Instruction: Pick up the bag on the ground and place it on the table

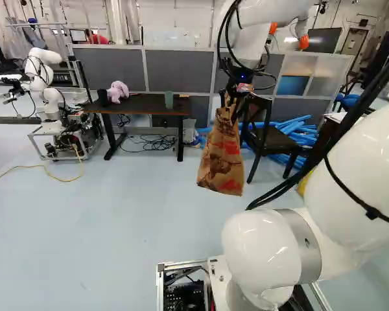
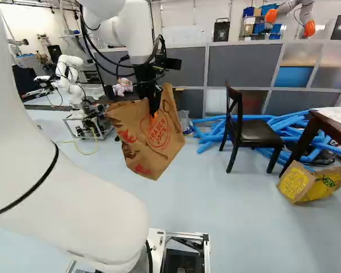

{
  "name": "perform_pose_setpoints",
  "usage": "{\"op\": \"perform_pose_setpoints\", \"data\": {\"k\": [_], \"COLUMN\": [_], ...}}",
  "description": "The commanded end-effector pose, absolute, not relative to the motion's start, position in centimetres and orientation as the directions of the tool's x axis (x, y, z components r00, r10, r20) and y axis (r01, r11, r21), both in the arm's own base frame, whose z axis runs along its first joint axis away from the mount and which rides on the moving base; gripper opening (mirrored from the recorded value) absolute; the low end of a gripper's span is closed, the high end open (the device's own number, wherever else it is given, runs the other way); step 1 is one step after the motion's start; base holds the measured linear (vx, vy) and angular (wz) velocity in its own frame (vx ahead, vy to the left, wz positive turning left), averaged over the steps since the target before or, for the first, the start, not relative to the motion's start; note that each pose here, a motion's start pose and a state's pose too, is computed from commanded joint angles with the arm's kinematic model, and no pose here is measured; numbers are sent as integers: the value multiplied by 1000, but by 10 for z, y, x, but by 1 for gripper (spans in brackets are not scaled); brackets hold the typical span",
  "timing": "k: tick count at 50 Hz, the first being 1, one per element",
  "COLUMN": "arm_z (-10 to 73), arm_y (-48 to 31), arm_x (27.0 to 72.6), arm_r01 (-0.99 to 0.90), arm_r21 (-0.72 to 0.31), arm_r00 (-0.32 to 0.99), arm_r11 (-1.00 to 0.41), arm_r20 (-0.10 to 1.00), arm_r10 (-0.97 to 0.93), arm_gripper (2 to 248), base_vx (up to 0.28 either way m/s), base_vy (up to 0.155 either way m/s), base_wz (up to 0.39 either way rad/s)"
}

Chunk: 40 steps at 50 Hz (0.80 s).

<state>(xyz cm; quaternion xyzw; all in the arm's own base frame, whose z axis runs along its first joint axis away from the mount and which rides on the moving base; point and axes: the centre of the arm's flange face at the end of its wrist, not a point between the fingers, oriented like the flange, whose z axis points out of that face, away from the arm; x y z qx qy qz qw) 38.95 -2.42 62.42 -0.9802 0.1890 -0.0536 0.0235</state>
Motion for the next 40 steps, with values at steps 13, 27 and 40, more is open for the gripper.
{"op": "perform_pose_setpoints", "data": {"k": [13,27,40], "arm_z": [624,624,624], "arm_y": [-24,-24,-24], "arm_x": [389,389,389], "arm_r01": [-368,-368,-368], "arm_r21": [-66,-66,-66], "arm_r00": [923,923,923], "arm_r11": [-927,-927,-927], "arm_r20": [96,96,96], "arm_r10": [-373,-373,-373], "arm_gripper": [21,21,21], "base_vx": [34,4,41], "base_vy": [32,36,54], "base_wz": [160,176,239]}}
